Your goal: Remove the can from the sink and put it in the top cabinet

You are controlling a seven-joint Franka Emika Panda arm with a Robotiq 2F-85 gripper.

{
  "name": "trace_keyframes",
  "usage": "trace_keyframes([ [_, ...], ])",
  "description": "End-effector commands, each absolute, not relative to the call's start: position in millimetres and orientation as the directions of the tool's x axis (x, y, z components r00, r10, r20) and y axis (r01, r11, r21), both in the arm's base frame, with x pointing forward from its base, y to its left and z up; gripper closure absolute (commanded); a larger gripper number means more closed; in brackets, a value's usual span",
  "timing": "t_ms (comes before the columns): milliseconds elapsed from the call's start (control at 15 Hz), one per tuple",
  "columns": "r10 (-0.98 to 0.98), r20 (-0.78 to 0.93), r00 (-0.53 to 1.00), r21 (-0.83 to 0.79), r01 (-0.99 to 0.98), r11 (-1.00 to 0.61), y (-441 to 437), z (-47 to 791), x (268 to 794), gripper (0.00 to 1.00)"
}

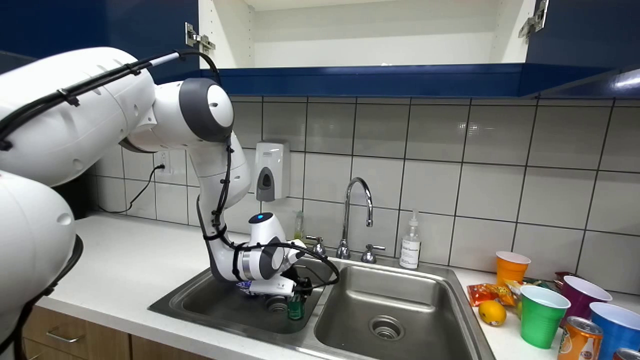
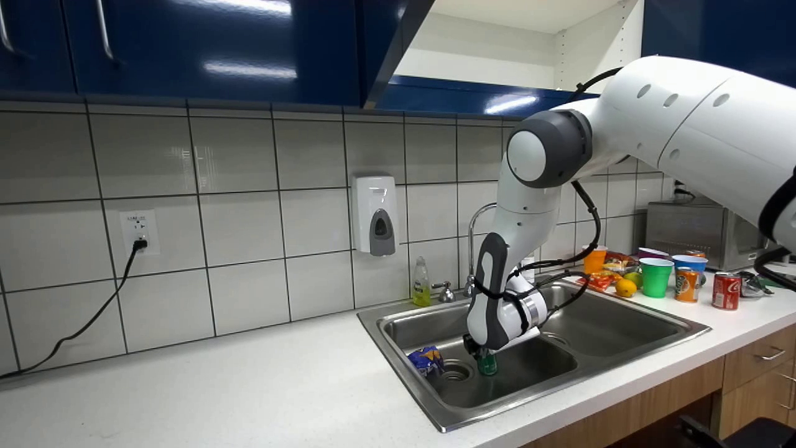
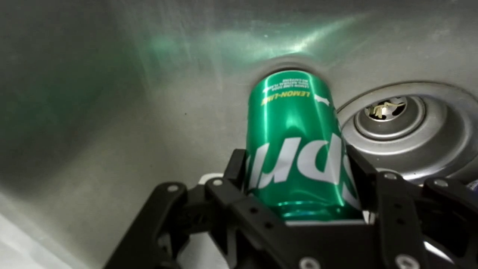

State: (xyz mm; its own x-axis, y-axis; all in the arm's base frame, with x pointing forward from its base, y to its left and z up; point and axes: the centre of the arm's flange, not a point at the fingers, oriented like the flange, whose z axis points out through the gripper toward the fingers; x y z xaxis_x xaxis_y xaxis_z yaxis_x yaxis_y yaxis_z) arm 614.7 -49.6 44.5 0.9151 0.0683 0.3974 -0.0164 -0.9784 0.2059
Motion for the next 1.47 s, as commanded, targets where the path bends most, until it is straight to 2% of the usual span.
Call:
trace_keyframes([
  [0, 0.059, 0.386, 0.920, 0.209, -0.025, -0.978, -50.8, 44.4, 618.9, 0.60],
  [1400, 0.066, 0.385, 0.920, 0.217, -0.021, -0.976, -57.8, 96.0, 619.0, 0.60],
])
